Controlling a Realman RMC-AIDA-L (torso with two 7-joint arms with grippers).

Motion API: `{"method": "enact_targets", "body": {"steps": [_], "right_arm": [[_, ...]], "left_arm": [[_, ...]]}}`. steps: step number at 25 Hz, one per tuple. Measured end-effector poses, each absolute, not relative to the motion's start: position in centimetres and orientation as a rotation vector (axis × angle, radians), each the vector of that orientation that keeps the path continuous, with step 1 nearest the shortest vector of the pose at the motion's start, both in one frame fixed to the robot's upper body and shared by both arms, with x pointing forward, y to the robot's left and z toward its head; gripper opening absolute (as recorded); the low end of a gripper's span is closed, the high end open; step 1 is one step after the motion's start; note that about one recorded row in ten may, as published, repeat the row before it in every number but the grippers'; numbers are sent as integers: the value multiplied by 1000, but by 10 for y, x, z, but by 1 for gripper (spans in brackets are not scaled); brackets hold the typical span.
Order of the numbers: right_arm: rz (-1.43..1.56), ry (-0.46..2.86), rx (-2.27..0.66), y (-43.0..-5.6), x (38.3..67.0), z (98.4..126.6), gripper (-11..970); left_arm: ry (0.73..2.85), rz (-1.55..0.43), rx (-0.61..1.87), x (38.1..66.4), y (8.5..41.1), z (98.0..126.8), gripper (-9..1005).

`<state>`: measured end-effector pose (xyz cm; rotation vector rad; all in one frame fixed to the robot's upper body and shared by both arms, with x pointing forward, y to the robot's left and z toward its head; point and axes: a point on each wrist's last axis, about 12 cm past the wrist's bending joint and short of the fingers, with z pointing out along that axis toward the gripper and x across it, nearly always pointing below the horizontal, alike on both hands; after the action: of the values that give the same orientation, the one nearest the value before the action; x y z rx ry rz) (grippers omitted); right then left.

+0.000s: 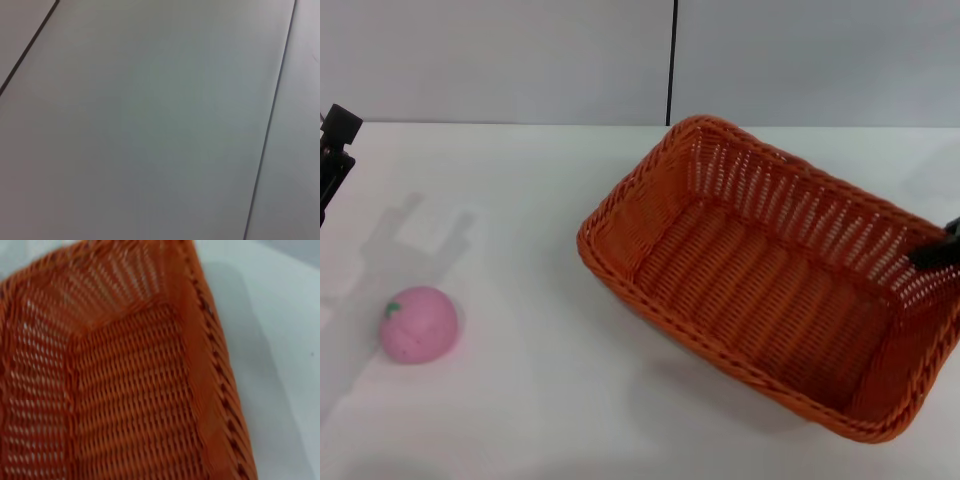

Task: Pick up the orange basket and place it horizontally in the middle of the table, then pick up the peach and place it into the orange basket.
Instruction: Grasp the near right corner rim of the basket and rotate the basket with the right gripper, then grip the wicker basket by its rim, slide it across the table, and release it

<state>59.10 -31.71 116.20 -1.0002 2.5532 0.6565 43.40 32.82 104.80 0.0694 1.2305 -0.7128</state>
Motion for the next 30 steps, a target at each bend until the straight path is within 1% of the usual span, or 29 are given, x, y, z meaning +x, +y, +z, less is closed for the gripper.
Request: {"method": "enact_targets", "body": {"steps": [11,19,25,30], "right_arm": [[821,2320,-831,-336,591,1185,176],[985,2121,-821,-337,582,1203,196],[1028,1986,-933,-341,576,1224,211],[968,1888,-1181,-340,575,1242,223]], "left_arm": [[1235,-708,68,433,329,1048,840],[1239,-705,62,434,329,1047,840],[1241,-706,65,435,329,1047,841],[1242,-707,67,436,328,1047,841]]}}
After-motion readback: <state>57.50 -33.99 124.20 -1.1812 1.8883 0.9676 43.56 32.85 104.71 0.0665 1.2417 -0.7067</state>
